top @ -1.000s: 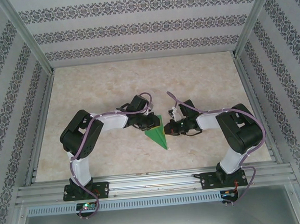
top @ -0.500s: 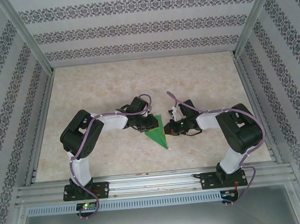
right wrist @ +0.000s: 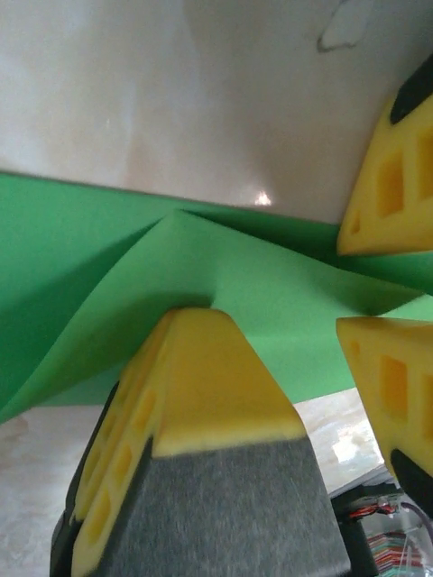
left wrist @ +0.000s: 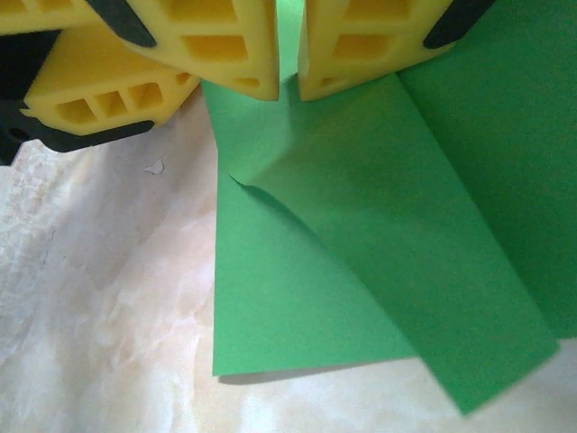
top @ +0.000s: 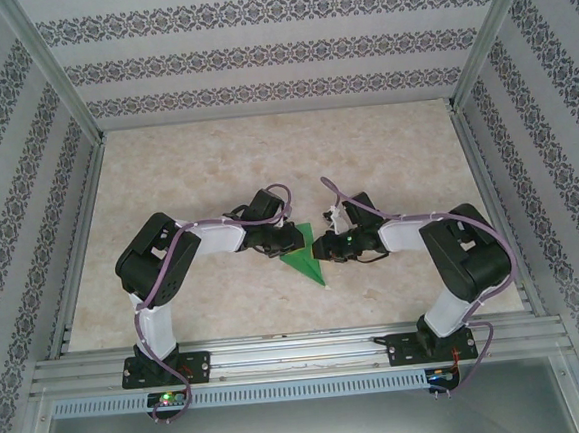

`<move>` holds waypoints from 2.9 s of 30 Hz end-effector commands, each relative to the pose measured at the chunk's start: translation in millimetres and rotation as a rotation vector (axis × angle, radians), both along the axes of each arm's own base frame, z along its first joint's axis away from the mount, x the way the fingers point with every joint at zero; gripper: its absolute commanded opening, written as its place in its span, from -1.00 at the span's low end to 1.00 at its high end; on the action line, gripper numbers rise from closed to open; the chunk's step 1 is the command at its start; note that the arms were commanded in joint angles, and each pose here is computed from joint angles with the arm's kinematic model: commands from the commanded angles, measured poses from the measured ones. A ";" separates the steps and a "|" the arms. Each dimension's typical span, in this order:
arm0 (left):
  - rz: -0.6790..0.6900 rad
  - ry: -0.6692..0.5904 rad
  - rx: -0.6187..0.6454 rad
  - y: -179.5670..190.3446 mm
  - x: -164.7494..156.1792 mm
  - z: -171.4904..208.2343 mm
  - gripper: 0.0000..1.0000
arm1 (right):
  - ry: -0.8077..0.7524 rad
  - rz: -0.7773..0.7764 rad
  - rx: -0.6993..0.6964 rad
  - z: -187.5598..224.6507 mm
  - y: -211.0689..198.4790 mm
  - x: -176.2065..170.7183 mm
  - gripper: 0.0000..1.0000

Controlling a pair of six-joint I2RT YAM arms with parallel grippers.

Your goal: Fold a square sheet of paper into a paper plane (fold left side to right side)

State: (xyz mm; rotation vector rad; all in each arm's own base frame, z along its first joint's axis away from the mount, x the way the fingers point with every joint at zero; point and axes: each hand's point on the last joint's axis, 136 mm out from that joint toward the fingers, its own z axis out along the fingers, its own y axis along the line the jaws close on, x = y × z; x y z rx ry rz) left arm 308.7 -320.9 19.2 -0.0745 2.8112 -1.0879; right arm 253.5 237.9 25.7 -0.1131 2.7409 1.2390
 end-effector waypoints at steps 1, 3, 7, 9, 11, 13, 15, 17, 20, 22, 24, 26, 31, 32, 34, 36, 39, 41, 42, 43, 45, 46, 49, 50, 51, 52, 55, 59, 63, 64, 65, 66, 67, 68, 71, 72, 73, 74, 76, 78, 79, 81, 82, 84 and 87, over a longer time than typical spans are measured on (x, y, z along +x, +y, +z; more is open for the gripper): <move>0.006 0.083 0.103 21.3 -20.9 -38.5 -0.68 | -0.048 -0.026 0.003 19.0 -3.6 5.8 -0.35; 0.006 0.082 0.103 21.2 -20.8 -38.5 -0.68 | -0.055 -0.032 0.007 26.9 -7.4 4.3 -0.29; 0.005 0.082 0.102 20.9 -20.7 -38.7 -0.68 | -0.051 -0.018 0.007 35.5 -13.7 -6.9 -0.32; 0.006 0.082 0.102 21.0 -20.4 -38.8 -0.69 | -0.036 -0.001 0.045 39.8 -10.7 -14.0 -0.49; 0.006 0.083 0.102 21.0 -20.7 -38.8 -0.69 | 0.001 0.027 0.098 42.8 -4.1 -23.6 -0.79; 0.005 0.083 0.103 21.2 -21.3 -39.0 -0.69 | 0.040 0.051 0.131 41.0 1.5 -33.0 -1.00; 0.008 0.080 0.103 21.4 -20.8 -39.0 -0.69 | 0.077 0.076 0.149 36.3 6.4 -41.6 -1.00; 0.008 0.081 0.102 21.3 -20.7 -38.8 -0.69 | 0.108 0.089 0.148 28.3 9.1 -48.0 -1.00; 0.008 0.079 0.103 21.2 -20.4 -38.5 -0.69 | 0.124 0.099 0.140 20.2 11.3 -52.3 -1.00; 0.008 0.081 0.106 21.7 -20.5 -38.9 -0.69 | 0.130 0.098 0.131 16.0 11.3 -54.1 -1.00; 0.008 0.080 0.105 21.5 -20.2 -38.6 -0.69 | 0.138 0.099 0.121 11.3 10.7 -56.3 -1.00; 0.010 0.084 0.107 22.6 -20.6 -39.5 -0.69 | 0.146 0.101 0.114 7.2 10.4 -58.5 -1.00; 0.010 0.084 0.107 22.4 -20.5 -39.4 -0.69 | 0.166 0.103 0.090 -1.6 8.5 -65.4 -1.00; 0.011 0.081 0.106 22.4 -19.6 -38.8 -0.69 | 0.169 0.104 0.086 -2.7 8.3 -66.9 -1.00; 0.011 0.085 0.108 23.0 -20.0 -39.7 -0.69 | 0.176 0.103 0.080 -4.9 7.3 -69.0 -1.00; 0.012 0.084 0.109 23.3 -20.0 -39.9 -0.69 | 0.178 0.103 0.071 -6.9 6.4 -70.6 -1.00; 0.013 0.085 0.109 23.8 -19.9 -40.0 -0.69 | 0.182 0.098 0.057 -9.9 4.1 -72.1 -1.00; 0.015 0.086 0.110 24.3 -19.9 -40.3 -0.69 | 0.182 0.098 0.052 -10.7 3.7 -72.6 -1.00; 0.014 0.086 0.110 24.3 -19.9 -40.3 -0.69 | 0.181 0.100 0.054 -10.1 4.3 -72.6 -1.00; 0.016 0.086 0.110 24.4 -19.4 -40.1 -0.69 | 0.182 0.103 0.055 -10.3 4.6 -73.1 -1.00; 0.015 0.086 0.110 24.6 -19.9 -39.9 -0.69 | 0.187 0.106 0.053 -11.3 4.8 -74.4 -1.00; 0.015 0.086 0.110 24.5 -19.5 -39.8 -0.69 | 0.191 0.108 0.051 -12.4 4.7 -75.5 -1.00; 0.018 0.086 0.110 25.0 -19.2 -40.3 -0.69 | 0.197 0.111 0.048 -14.2 5.0 -76.8 -1.00; 0.017 0.088 0.111 25.1 -19.7 -41.0 -0.69 | 0.199 0.111 0.045 -15.6 4.4 -77.5 -1.00; 0.019 0.087 0.111 25.3 -19.3 -40.8 -0.69 | 0.200 0.111 0.043 -16.5 4.4 -77.7 -1.00; 0.020 0.089 0.113 26.1 -19.6 -41.1 -0.69 | 0.205 0.108 0.038 -18.0 3.6 -77.9 -1.00; 0.020 0.088 0.112 26.1 -19.4 -40.7 -0.69 | 0.213 0.104 0.023 -22.1 1.9 -79.3 -1.00; 0.022 0.089 0.113 26.7 -19.0 -41.0 -0.69 | 0.209 0.098 0.008 -23.0 -0.1 -78.8 -1.00; 0.025 0.088 0.117 27.9 -18.4 -41.8 -0.69 | 0.215 0.099 -0.006 -24.1 -2.2 -81.0 -1.00; 0.028 0.089 0.117 28.2 -17.8 -41.6 -0.69 | 0.220 0.101 -0.010 -25.0 -3.1 -82.9 -1.00; 0.027 0.089 0.118 28.6 -18.3 -42.2 -0.69 | 0.229 0.103 -0.014 -26.7 -4.4 -85.3 -1.00; 0.031 0.092 0.120 29.5 -18.1 -43.1 -0.69 | 0.237 0.104 -0.017 -28.2 -5.4 -87.8 -1.00; 0.032 0.094 0.122 30.4 -18.3 -43.6 -0.70 | 0.245 0.104 -0.020 -29.9 -6.6 -90.8 -1.00; 0.033 0.092 0.121 30.4 -17.9 -43.5 -0.69 | 0.251 0.107 -0.021 -31.1 -7.4 -93.6 -1.00; 0.036 0.095 0.123 31.5 -17.4 -44.2 -0.69 | 0.271 0.111 -0.025 -33.4 -10.1 -102.1 -1.00; 0.038 0.093 0.123 31.8 -16.4 -43.9 -0.69 | 0.273 0.110 -0.025 -33.2 -10.9 -104.2 -1.00; 0.037 0.095 0.124 32.1 -17.0 -44.3 -0.70 | 0.276 0.110 -0.026 -33.1 -12.0 -106.9 -1.00; 0.039 0.093 0.124 32.7 -16.3 -44.3 -0.70 | 0.277 0.110 -0.026 -32.4 -12.8 -108.7 -1.00; 0.039 0.092 0.126 32.7 -15.9 -44.1 -0.69 | 0.284 0.111 -0.026 -31.1 -14.3 -113.1 -1.00; 0.038 0.093 0.127 32.7 -16.0 -44.5 -0.69 | 0.292 0.115 -0.025 -30.1 -15.5 -117.2 -1.00; 0.037 0.094 0.128 32.9 -16.3 -44.6 -0.69 | 0.296 0.117 -0.024 -29.7 -16.0 -118.9 -1.00; 0.035 0.092 0.127 32.5 -15.8 -44.0 -0.69 | 0.295 0.122 -0.014 -26.1 -15.6 -120.4 -1.00; 0.036 0.091 0.126 32.4 -15.7 -43.8 -0.69 | 0.287 0.126 -0.007 -22.5 -14.6 -119.6 -1.00; 0.034 0.090 0.125 32.3 -15.9 -43.2 -0.70 | 0.259 0.131 0.007 -11.4 -12.9 -115.4 -1.00; 0.032 0.086 0.121 31.6 -15.5 -41.2 -0.69 | 0.191 0.130 0.062 13.7 -7.8 -104.3 -1.00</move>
